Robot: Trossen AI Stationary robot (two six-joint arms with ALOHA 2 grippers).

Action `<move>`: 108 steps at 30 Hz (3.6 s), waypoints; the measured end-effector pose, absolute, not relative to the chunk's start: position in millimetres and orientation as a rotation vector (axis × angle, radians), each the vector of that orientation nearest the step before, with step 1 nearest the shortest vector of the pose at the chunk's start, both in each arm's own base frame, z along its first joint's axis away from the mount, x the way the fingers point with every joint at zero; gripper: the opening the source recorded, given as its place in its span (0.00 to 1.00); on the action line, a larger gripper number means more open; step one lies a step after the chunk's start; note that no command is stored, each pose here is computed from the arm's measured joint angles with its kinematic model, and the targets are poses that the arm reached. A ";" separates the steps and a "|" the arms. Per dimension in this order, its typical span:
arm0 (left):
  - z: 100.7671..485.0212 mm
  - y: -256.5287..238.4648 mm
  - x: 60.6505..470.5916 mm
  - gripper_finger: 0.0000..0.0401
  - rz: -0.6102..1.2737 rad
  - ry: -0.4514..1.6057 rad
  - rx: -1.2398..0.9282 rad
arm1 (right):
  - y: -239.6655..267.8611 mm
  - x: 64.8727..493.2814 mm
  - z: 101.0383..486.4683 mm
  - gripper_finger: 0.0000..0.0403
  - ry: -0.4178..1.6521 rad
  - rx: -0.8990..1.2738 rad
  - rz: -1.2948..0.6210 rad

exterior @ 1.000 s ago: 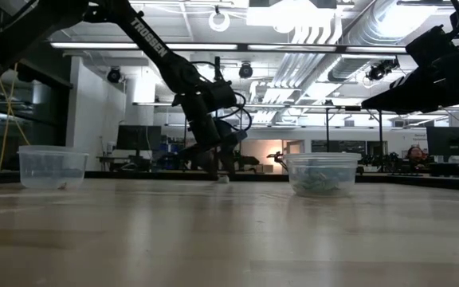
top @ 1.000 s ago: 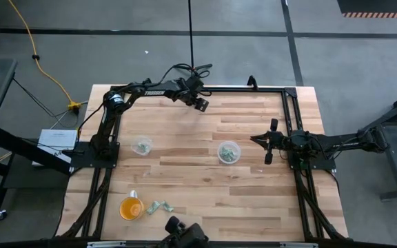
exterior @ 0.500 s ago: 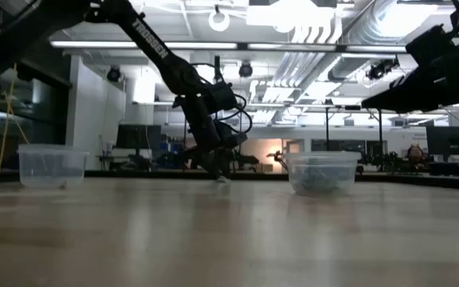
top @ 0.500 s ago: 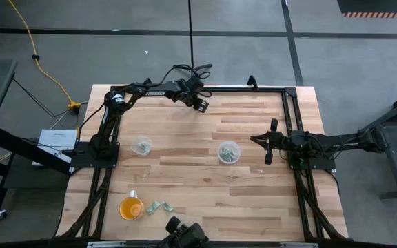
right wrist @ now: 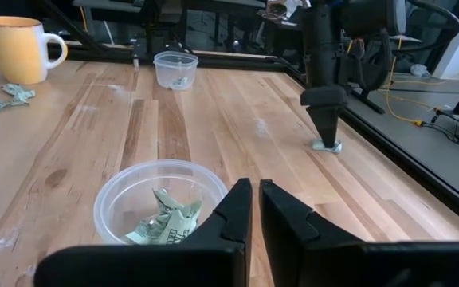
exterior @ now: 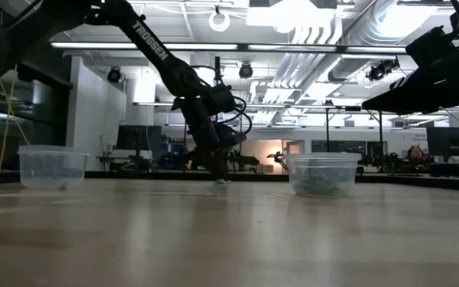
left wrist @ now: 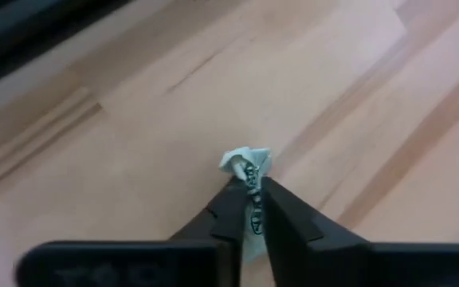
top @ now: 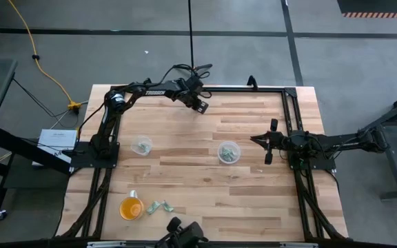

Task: Pick and place items into bin
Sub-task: Put the stevia pack into the left transparent bin

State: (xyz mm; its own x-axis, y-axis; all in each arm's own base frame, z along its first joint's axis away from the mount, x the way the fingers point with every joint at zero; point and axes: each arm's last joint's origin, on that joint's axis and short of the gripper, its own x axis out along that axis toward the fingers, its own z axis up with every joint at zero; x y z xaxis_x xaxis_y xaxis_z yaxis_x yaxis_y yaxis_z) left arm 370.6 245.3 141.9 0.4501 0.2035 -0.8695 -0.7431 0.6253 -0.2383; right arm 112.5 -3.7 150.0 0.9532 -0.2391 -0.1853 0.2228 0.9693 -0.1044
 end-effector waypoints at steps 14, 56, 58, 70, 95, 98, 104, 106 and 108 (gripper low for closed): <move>189.4 231.1 363.3 0.05 0.531 1.049 -0.585 | -3.7 112.5 150.0 0.05 0.198 -0.081 -0.237; 226.8 29.8 193.5 0.06 0.825 1.355 -0.759 | -3.8 112.5 149.9 0.04 0.196 -0.057 -0.240; 221.0 29.3 190.3 0.06 0.840 1.377 -0.758 | -3.7 112.4 149.9 0.04 0.195 -0.057 -0.240; 215.6 29.4 188.0 0.38 0.803 1.408 -0.689 | -3.8 112.5 149.9 0.04 0.195 -0.054 -0.241; 248.7 -81.4 262.5 0.51 -0.110 0.816 -0.204 | -3.7 112.5 149.9 0.04 0.195 -0.054 -0.240; 240.5 -100.6 263.3 0.51 -0.165 0.833 -0.176 | -3.8 112.4 149.8 0.05 0.197 -0.054 -0.241; 222.7 -131.0 260.1 0.50 -0.232 0.903 -0.138 | -3.8 112.4 149.4 0.05 0.198 -0.028 -0.243; 217.0 -139.1 259.6 0.49 -0.228 0.917 -0.142 | -3.7 112.3 149.3 0.05 0.198 -0.016 -0.244; 209.3 -145.8 259.4 0.49 -0.220 0.948 -0.150 | -3.8 112.3 149.1 0.05 0.198 -0.007 -0.245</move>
State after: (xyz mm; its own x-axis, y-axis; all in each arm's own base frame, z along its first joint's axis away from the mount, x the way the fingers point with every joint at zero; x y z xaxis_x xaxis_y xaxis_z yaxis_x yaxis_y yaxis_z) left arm 259.4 -145.8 209.3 0.5637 -0.2519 -0.7866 0.1209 0.9673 -0.2231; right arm 112.3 -3.8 149.1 0.9509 -0.2414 -0.1936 0.2400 0.9703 -0.0306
